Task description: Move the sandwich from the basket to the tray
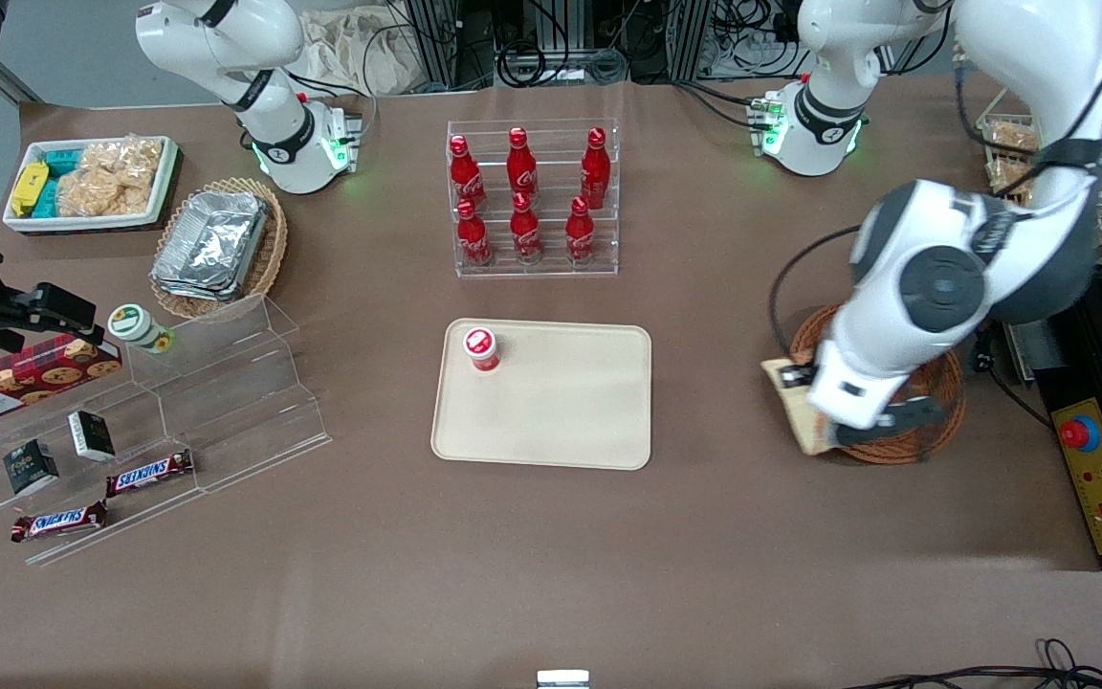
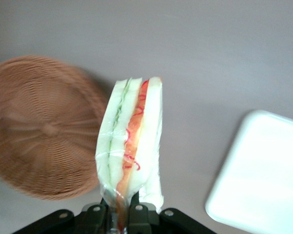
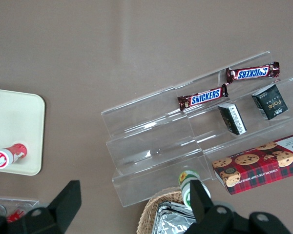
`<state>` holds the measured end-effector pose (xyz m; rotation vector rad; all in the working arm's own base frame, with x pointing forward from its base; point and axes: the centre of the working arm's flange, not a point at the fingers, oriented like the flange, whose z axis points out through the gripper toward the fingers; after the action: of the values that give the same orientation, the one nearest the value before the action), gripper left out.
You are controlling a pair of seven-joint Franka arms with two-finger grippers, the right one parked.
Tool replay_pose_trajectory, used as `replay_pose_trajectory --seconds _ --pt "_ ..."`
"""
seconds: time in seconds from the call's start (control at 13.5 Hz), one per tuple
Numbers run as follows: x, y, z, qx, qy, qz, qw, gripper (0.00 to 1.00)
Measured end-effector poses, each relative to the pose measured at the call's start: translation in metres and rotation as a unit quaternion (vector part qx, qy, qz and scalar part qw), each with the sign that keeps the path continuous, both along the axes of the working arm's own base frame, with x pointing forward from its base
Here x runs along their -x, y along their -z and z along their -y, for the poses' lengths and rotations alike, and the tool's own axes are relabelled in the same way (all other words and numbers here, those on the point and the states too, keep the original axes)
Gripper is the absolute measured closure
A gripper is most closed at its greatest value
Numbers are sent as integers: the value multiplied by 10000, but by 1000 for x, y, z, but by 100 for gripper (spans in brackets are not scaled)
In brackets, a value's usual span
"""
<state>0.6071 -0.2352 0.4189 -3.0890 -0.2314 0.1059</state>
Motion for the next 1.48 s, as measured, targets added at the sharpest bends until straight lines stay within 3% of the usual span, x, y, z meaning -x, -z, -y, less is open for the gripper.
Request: replay_pose_trajectory --seconds 0.37,0.67,0.81,1.04,1.11,1.26,1.33,1.48 --pt "34 105 158 334 1242 -520 9903 85" --pt "31 176 179 479 1353 -712 9871 81" --pt "23 177 174 490 1333 -681 9875 63" --pt "10 147 171 531 1280 -435 9894 33" --pt "6 132 166 496 1246 -366 9903 22" --pt "-5 97 133 240 1071 -431 9930 2" --pt "-10 77 110 97 957 -475 9942 0" --pt "-23 32 62 -44 638 -374 9972 1"
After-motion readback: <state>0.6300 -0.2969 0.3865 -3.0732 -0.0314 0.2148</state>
